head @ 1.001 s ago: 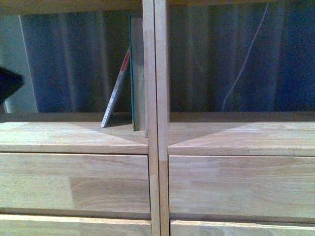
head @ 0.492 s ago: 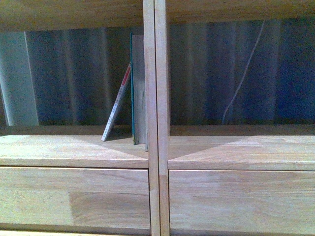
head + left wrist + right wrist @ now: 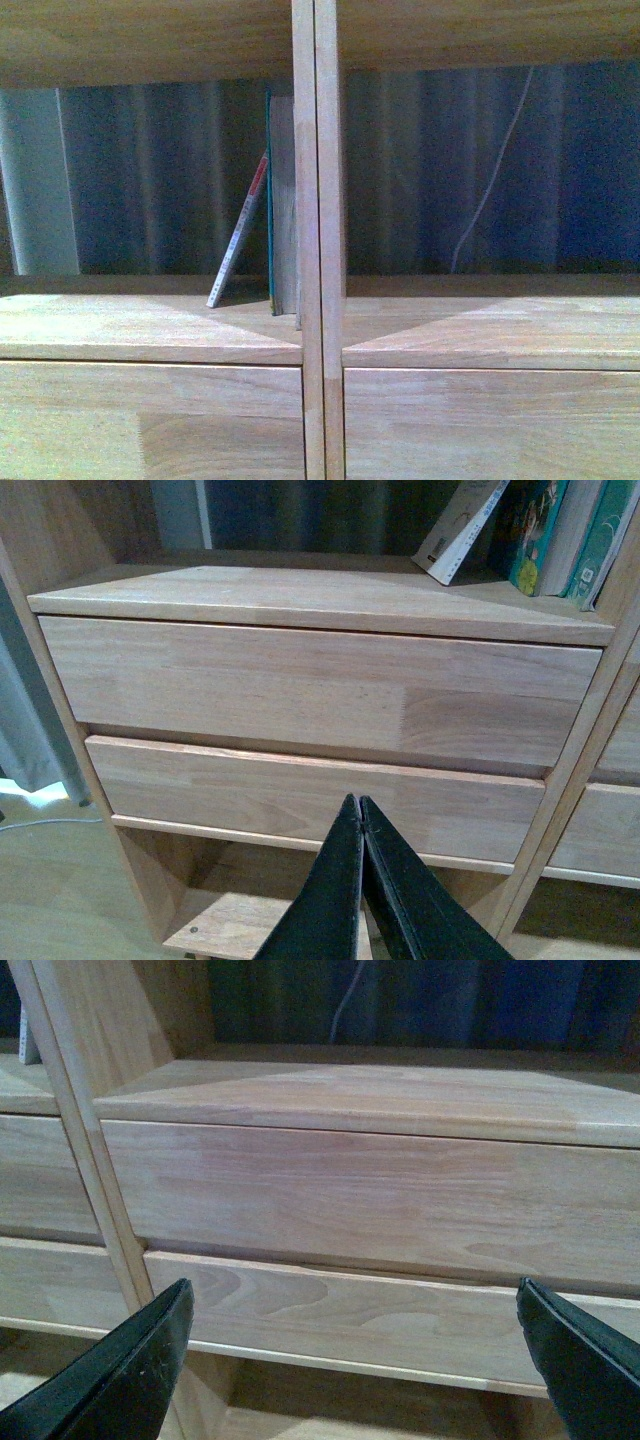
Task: Organize books on shelf
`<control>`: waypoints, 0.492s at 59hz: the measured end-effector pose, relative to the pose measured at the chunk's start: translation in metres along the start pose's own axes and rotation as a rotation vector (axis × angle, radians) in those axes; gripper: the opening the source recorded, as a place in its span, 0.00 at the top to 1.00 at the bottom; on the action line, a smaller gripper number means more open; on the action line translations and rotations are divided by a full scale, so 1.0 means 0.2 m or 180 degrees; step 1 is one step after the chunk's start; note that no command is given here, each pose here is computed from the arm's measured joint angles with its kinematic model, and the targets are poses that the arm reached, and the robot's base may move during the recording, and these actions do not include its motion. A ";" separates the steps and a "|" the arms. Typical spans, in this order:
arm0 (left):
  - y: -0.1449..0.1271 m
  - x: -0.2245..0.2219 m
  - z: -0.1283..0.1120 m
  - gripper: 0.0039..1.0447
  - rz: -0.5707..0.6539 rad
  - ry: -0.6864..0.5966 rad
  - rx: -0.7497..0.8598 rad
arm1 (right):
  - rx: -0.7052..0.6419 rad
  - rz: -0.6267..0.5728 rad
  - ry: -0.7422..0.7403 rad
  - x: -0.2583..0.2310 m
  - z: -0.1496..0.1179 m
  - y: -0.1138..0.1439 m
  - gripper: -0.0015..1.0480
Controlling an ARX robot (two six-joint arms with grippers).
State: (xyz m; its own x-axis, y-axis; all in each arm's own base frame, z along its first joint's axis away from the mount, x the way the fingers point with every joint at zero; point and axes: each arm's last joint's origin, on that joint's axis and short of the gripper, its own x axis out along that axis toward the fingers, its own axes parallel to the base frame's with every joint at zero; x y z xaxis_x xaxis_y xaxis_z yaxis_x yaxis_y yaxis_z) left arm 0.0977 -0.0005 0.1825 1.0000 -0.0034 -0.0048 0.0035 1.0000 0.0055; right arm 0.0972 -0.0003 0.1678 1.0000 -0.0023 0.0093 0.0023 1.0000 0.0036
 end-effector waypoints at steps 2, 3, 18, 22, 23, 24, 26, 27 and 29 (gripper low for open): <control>0.00 0.00 0.00 0.98 -0.0001 -0.0002 0.0000 | 0.0000 0.0000 0.0000 0.00 0.00 0.00 0.07; 0.00 0.00 -0.01 0.98 -0.0001 -0.0004 0.0000 | 0.0000 0.0000 0.0000 0.00 0.00 0.00 0.07; 0.00 0.00 -0.06 0.98 -0.0001 -0.0023 0.0000 | 0.0000 0.0001 0.0000 0.00 0.00 0.00 0.07; 0.00 0.00 -0.08 0.98 -0.0002 -0.0005 -0.0001 | 0.0000 0.0002 0.0000 0.00 0.00 0.00 0.07; 0.00 0.00 -0.08 0.98 -0.0005 -0.0012 -0.0001 | 0.0000 0.0004 0.0000 0.00 0.00 0.00 0.07; 0.00 0.00 -0.08 0.98 -0.0004 -0.0017 -0.0001 | 0.0000 0.0002 0.0000 0.00 0.00 0.00 0.07; 0.00 0.00 -0.08 0.98 -0.0004 -0.0019 -0.0001 | 0.0000 0.0002 0.0000 0.00 0.00 0.00 0.07; 0.00 0.00 -0.08 0.98 -0.0004 -0.0019 -0.0001 | 0.0000 0.0002 0.0000 0.00 0.00 0.00 0.07; 0.00 0.00 -0.08 0.98 -0.0005 -0.0019 -0.0001 | 0.0000 0.0001 0.0000 0.00 0.00 0.00 0.07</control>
State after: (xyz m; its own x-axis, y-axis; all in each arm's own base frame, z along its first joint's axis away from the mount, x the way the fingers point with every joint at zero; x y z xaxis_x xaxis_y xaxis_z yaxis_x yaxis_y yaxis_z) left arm 0.0973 -0.0005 0.1668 1.0000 -0.0050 0.0013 0.0050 1.0000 0.0051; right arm 0.0972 -0.0003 0.1678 1.0000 -0.0019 0.0093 0.0019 1.0000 0.0036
